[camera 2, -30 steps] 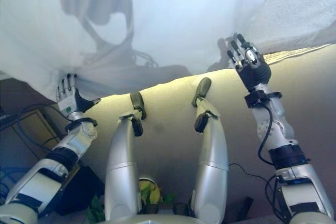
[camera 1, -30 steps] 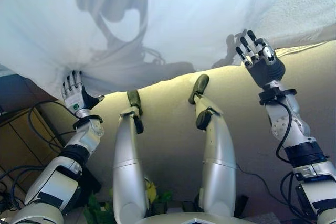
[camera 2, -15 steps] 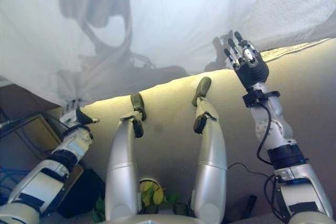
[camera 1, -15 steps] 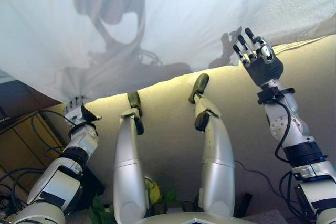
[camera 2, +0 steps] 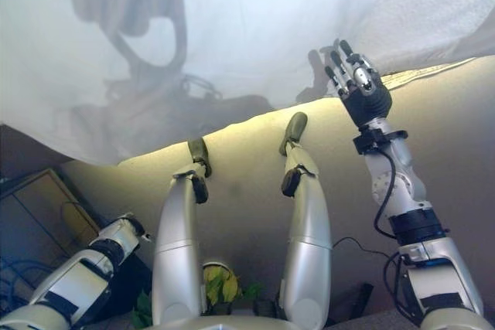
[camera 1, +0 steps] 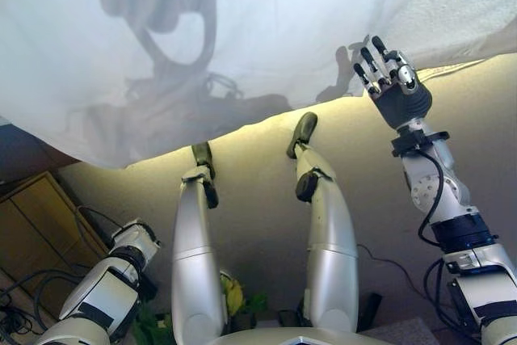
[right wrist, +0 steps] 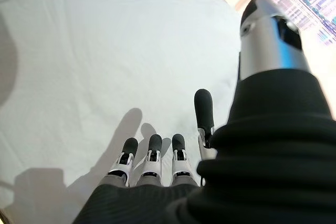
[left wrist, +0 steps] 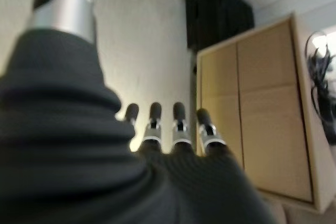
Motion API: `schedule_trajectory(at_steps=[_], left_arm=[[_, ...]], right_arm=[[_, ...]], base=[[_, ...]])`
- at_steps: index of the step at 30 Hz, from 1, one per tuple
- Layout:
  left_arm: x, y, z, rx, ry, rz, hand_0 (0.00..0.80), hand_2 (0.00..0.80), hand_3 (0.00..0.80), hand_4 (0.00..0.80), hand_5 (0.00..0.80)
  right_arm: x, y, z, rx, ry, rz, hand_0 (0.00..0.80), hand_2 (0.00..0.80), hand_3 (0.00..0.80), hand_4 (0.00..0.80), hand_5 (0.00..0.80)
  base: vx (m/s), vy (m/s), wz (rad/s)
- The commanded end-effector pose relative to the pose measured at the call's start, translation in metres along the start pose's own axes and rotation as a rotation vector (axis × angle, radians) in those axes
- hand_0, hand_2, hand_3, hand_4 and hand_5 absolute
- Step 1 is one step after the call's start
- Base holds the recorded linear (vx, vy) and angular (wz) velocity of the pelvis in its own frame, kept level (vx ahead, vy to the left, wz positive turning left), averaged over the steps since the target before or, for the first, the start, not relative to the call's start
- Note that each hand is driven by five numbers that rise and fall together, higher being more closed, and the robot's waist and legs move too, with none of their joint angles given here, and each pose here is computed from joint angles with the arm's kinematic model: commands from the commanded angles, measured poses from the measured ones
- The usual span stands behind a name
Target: Make the bed neatly
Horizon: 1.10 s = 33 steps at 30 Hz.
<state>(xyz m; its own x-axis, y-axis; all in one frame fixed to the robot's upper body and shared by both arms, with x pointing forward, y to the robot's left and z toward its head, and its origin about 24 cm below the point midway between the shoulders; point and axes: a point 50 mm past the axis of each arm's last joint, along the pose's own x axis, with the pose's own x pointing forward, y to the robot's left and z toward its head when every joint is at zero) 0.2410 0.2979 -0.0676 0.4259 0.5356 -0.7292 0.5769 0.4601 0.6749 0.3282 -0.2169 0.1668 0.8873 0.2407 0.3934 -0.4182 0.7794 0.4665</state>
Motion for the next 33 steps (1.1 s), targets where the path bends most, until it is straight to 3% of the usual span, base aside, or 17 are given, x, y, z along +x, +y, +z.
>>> schedule_trajectory(at_steps=[1,7,17,23,33], left_arm=[[0.006,-0.030,-0.039,-0.045,0.119,-0.046,0.000,0.000,0.000,0.000,0.000],[0.005,-0.039,-0.030,-0.165,0.025,-0.002,0.000,0.000,0.000,0.000,0.000],[0.002,-0.081,-0.049,-0.208,0.052,-0.087,0.000,0.000,0.000,0.000,0.000],[-0.002,-0.099,-0.047,-0.454,-0.059,-0.069,0.000,0.000,0.000,0.000,0.000],[-0.013,-0.074,-0.035,-0.861,-0.334,-0.072,0.000,0.000,0.000,0.000,0.000]], right_arm=[[0.001,0.008,0.013,-0.023,-0.037,0.074,0.000,0.000,0.000,0.000,0.000],[-0.007,0.008,0.000,0.015,-0.023,0.051,0.000,0.000,0.000,0.000,0.000],[-0.037,-0.009,-0.039,0.008,0.099,-0.146,0.000,0.000,0.000,0.000,0.000],[-0.080,-0.042,-0.069,-0.046,0.270,-0.339,0.000,0.000,0.000,0.000,0.000],[-0.167,-0.078,-0.094,-0.030,0.438,-0.595,0.000,0.000,0.000,0.000,0.000]], base=[[0.000,0.000,0.00],[0.044,-0.050,0.03],[0.087,-0.055,0.09],[0.135,-0.007,0.15],[0.126,-0.072,0.16]])
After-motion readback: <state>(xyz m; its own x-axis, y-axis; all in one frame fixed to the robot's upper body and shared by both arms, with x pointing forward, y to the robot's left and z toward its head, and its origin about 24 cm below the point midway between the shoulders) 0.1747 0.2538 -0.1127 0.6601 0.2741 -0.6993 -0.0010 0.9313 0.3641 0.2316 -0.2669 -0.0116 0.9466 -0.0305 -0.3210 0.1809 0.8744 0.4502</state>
